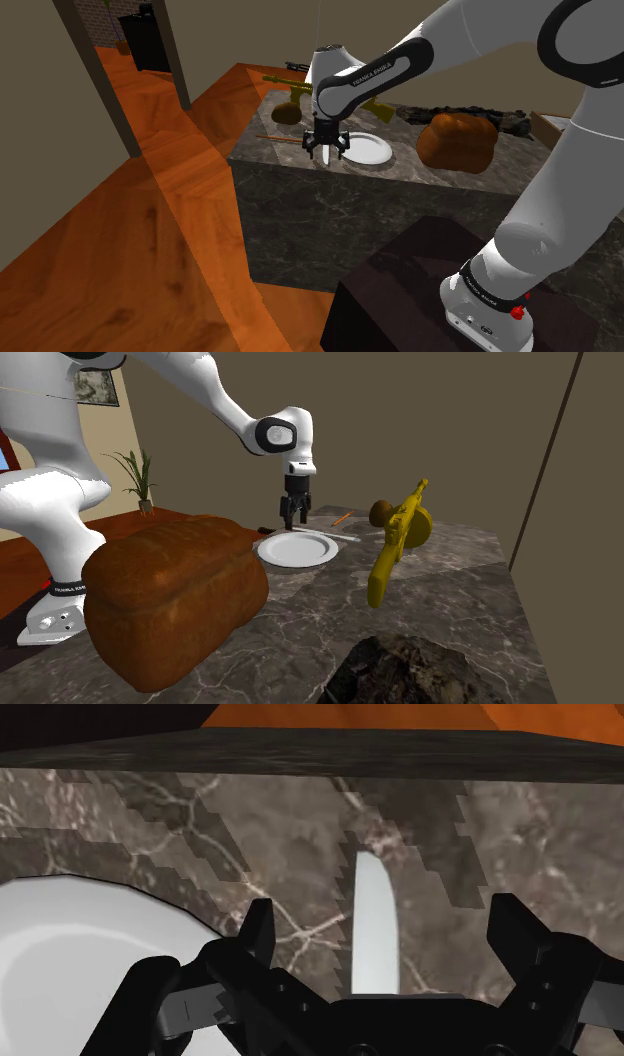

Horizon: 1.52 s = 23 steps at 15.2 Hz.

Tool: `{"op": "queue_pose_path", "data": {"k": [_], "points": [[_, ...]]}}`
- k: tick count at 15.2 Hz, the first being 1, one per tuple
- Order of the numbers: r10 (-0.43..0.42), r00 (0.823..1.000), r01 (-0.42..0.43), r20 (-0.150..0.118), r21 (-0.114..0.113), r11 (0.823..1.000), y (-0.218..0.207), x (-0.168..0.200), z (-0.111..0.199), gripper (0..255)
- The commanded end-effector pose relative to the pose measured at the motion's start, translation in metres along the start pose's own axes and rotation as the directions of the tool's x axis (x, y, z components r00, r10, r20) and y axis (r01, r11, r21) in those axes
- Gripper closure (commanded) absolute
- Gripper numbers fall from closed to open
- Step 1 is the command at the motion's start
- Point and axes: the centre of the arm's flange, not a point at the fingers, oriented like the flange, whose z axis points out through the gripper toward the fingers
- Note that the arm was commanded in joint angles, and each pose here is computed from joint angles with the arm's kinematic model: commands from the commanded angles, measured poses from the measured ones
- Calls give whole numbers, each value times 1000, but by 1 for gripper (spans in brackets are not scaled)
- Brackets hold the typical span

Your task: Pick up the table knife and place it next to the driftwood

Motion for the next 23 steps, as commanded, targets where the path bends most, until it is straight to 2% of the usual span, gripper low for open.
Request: {"op": "queue_pose_path", "data": {"k": [1, 3, 4, 13, 23], "points": [[0, 1000, 0, 0, 0, 1000, 0, 0, 0, 0], [0, 1000, 0, 0, 0, 1000, 0, 0, 0, 0], [0, 1000, 0, 0, 0, 1000, 0, 0, 0, 255], [0, 1000, 0, 0, 0, 1000, 0, 0, 0, 255], [0, 1000, 0, 0, 0, 1000, 5, 1, -52, 255]]}}
